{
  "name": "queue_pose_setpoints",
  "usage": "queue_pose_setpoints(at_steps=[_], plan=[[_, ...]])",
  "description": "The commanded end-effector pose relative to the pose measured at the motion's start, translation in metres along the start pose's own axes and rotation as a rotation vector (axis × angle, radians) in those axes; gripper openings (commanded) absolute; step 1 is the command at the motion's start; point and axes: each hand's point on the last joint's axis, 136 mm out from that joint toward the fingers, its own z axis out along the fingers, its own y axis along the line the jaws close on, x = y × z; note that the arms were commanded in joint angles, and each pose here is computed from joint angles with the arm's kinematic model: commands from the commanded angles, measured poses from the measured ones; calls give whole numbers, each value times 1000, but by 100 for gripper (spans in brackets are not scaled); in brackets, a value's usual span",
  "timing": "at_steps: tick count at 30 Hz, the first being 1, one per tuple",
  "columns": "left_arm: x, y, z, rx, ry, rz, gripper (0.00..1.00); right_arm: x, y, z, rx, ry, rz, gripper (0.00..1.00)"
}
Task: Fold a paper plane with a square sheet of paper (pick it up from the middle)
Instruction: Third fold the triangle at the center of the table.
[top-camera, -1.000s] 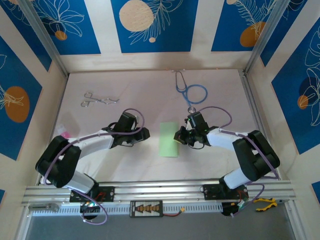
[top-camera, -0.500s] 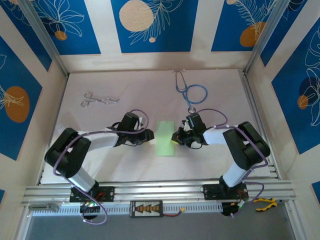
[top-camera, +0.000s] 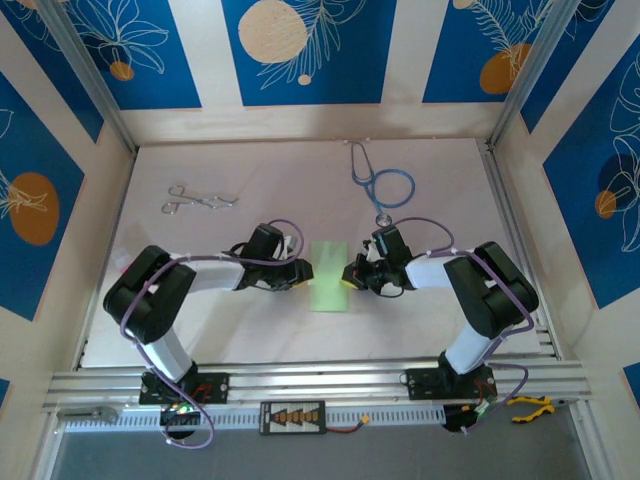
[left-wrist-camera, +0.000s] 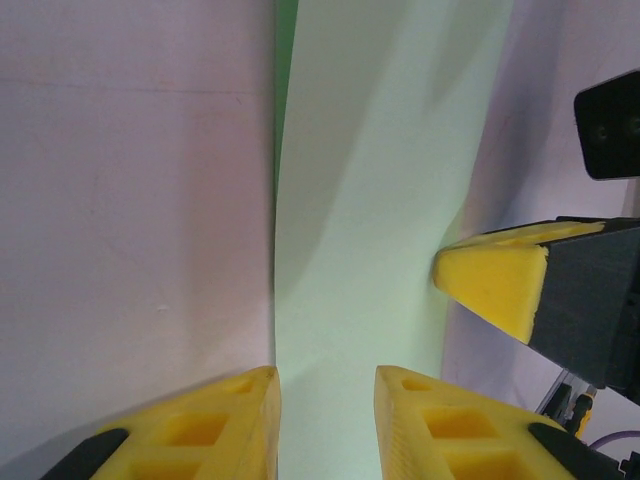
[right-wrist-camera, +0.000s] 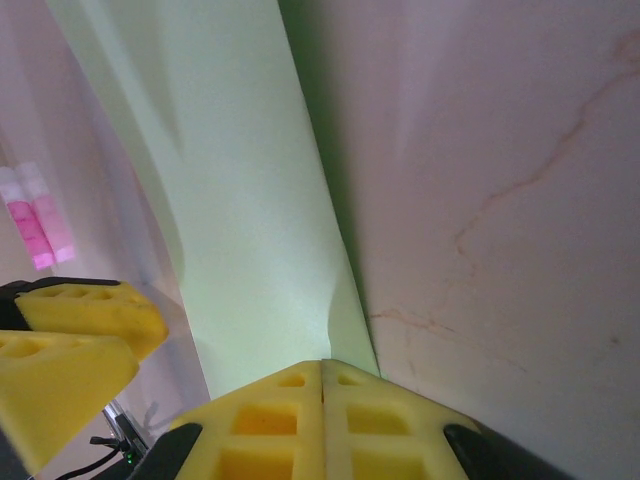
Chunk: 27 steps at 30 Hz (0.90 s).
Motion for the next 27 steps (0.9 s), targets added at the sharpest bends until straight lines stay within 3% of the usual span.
queue_pose_setpoints(at_steps=[1,27], plan=[[0,-10,3,21,20,10,30,9,-21,3,78,35,51,4],[11,3,13,-94,64,66,35,9,-19,2,76,43,47,4]])
